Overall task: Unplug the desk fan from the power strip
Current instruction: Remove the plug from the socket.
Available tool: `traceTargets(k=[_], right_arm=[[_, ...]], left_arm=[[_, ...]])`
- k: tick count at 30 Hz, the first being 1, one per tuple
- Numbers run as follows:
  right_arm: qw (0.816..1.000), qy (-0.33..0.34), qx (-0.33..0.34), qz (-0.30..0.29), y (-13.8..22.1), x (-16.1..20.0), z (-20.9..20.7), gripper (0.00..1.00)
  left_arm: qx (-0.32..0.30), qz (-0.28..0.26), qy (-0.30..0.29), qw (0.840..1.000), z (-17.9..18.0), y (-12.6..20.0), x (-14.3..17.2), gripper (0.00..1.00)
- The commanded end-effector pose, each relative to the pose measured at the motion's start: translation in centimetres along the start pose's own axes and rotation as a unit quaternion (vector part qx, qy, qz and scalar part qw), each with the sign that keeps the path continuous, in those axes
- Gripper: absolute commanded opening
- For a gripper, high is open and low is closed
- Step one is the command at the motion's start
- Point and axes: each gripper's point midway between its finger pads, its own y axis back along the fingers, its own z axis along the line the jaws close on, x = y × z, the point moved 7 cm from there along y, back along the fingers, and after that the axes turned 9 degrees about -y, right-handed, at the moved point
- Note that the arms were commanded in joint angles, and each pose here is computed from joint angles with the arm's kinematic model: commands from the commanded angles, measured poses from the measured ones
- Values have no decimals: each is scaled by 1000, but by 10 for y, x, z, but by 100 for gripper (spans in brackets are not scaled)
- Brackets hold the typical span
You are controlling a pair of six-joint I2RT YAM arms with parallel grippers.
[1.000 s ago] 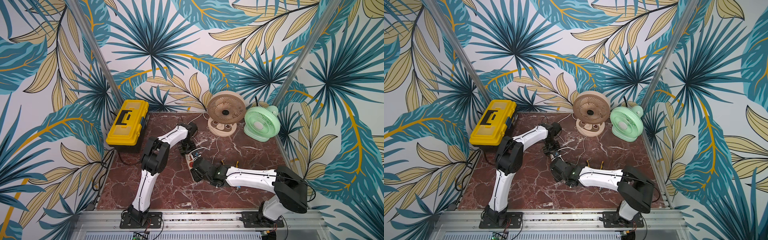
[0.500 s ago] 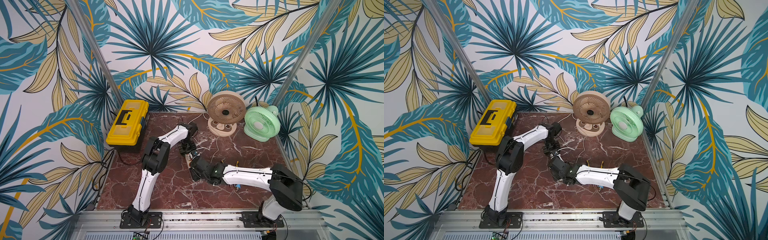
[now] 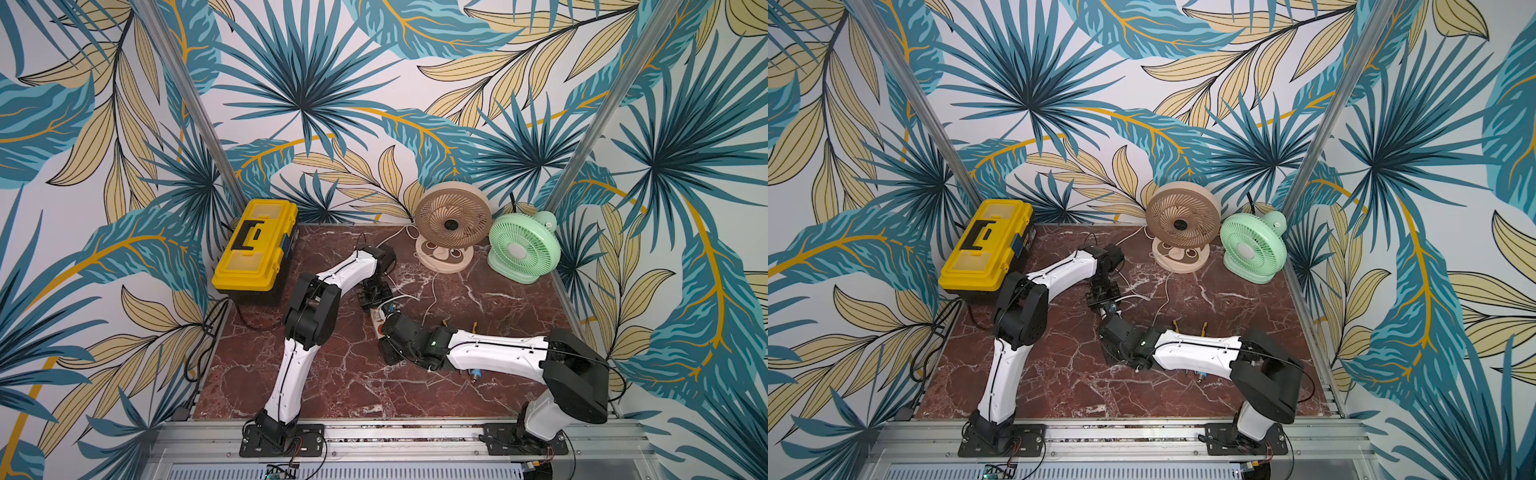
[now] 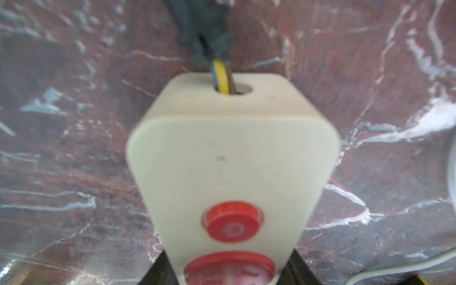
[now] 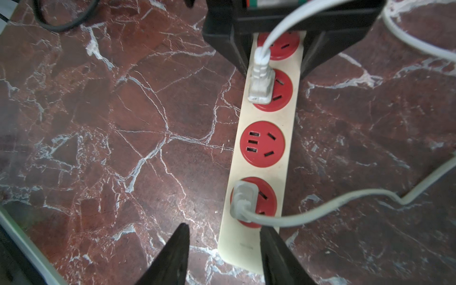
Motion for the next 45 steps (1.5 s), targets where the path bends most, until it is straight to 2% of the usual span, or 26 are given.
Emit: traceTargets(k=[1,11,21,28,45], right_arm=[[1000,-7,3,8,-5,-1,4,47],[997,15,70,10,-20,-6,0,35],[995,27,98,-1,-23,-10,-2,21],[994,45,101,0,-28,-7,2,1],[974,139,171,-52,-23,1,38,0]], left_arm=[[-98,49,-28,994,25,-61,3,0],[-91,52,-35,994,23,-64,3,0],[-90,54,-34,994,23,-68,3,0],[-94,55,-34,993,25,-71,3,0],[-113,63,-32,991,29,-78,2,0]])
